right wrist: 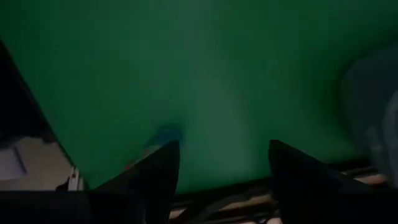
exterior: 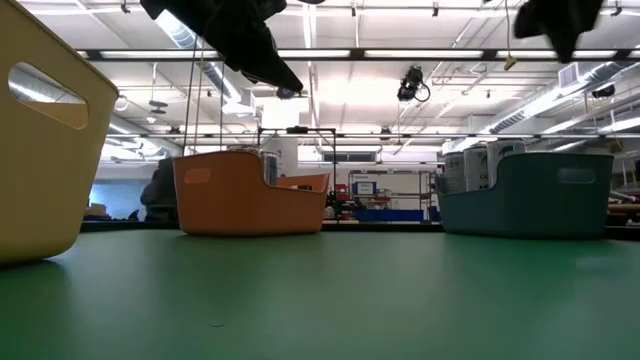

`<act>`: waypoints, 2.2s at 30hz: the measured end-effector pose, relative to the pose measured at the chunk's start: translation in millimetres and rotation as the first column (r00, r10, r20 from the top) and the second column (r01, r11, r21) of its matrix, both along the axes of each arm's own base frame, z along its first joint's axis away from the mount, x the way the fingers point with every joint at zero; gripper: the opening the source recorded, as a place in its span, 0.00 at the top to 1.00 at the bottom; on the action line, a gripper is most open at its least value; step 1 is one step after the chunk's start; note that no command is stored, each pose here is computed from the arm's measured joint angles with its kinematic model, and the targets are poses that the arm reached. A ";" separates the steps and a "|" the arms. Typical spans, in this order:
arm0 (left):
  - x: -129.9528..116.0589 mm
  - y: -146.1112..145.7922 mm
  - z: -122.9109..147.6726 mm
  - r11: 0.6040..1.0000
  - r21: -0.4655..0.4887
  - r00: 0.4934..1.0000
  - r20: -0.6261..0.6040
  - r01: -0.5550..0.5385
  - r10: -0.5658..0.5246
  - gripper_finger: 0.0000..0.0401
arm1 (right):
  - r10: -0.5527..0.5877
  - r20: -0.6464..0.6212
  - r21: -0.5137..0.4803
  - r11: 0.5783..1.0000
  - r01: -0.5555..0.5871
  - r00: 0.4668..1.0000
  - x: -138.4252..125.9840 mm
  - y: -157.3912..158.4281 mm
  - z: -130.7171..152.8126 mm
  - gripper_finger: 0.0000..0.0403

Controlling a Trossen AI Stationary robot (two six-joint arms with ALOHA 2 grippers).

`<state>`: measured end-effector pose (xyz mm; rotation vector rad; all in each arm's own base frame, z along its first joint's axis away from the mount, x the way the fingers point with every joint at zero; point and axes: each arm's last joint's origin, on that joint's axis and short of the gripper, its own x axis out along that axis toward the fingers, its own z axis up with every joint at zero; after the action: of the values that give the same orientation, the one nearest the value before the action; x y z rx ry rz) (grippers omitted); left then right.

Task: Sort soda cans
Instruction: Put the blue soda can into the orange bin

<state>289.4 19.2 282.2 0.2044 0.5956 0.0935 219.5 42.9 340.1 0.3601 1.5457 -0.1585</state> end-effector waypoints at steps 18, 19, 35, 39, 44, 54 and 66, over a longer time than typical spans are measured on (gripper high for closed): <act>0.1 0.0 0.2 1.000 -0.016 1.000 0.005 -0.010 0.011 0.99 | -0.095 -0.098 -0.057 0.994 0.090 0.991 -46.2 103.6 -37.0 0.07; 0.1 0.0 0.1 1.000 -0.016 1.000 0.005 -0.010 0.011 0.99 | -0.096 -0.107 -0.066 0.994 0.089 0.990 -48.0 104.7 -41.5 0.06; -0.6 -0.1 -0.9 1.000 -0.016 1.000 -0.008 -0.010 0.010 0.99 | -0.096 -0.182 -0.028 0.995 0.092 0.979 -54.0 108.5 -104.3 0.14; -0.6 -0.1 -0.9 1.000 -0.016 1.000 -0.008 -0.010 0.010 0.99 | -0.078 -0.214 -0.058 0.996 0.067 0.974 -58.0 105.0 -108.0 0.39; -0.4 -0.1 -0.6 1.000 -0.016 1.000 -0.005 -0.010 0.010 0.99 | -0.004 -0.177 -0.058 0.998 -0.006 0.984 -50.3 97.3 -107.8 0.45; 0.1 0.8 8.7 0.999 0.000 0.999 -0.008 -0.035 0.035 0.99 | 0.046 0.000 -0.195 0.980 -0.045 0.999 -3.6 35.8 -90.7 0.45; -17.5 1.1 17.0 0.999 0.016 0.998 0.056 -0.034 0.034 0.99 | 0.069 0.141 -0.292 0.956 -0.025 0.988 59.0 -75.2 -59.5 0.45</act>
<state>271.8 20.3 299.2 0.2073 0.5434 0.1366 278.5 -32.2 280.5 0.1001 1.3573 -0.3101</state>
